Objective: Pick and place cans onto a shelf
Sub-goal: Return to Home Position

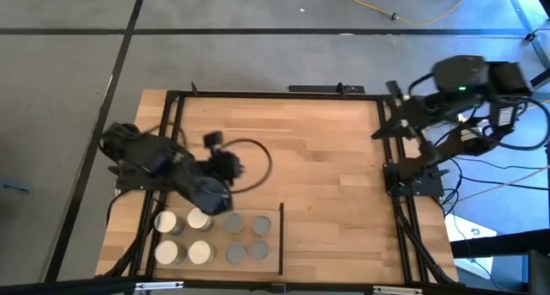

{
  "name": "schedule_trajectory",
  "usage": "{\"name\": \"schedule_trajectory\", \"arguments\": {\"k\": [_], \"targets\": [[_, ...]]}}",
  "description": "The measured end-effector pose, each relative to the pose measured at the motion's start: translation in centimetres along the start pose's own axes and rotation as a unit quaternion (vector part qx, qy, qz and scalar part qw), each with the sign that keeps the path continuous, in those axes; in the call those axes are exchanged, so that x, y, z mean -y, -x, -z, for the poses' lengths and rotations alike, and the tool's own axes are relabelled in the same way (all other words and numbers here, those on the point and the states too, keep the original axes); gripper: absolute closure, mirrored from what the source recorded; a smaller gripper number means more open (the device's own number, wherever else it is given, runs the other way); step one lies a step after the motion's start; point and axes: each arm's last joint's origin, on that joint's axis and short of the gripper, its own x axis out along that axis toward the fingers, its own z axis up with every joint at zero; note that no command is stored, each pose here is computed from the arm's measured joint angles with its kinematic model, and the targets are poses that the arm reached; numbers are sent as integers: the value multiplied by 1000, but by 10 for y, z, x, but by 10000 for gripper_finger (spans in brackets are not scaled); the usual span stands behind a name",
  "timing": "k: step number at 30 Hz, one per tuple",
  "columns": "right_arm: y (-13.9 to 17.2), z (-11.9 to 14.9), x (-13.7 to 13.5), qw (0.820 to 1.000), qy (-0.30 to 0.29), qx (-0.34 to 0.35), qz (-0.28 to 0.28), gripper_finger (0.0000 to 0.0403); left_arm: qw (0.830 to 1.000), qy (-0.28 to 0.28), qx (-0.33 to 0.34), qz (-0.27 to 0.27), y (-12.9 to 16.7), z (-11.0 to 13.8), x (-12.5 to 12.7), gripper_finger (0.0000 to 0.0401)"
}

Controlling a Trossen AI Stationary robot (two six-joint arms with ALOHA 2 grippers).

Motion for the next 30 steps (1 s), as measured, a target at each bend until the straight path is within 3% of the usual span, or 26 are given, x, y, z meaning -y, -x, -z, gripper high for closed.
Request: {"name": "schedule_trajectory", "arguments": {"k": [4,10,18,24,30], "targets": [[18,5,-9,1000,-4,15,21,399,999,11,25,-19,26,8,-21,397],[33,12,-13,998,-16,29,49,400,997,15,73,-9,64,18,-54,400],[31,26,-13,994,-46,-4,100,399,990,22,132,39,113,43,-100,400],[24,46,-14,989,-91,-36,115,399,987,31,144,61,128,81,-136,400],[26,68,-19,983,-133,-12,126,399,984,80,146,68,127,129,-170,401]]}}
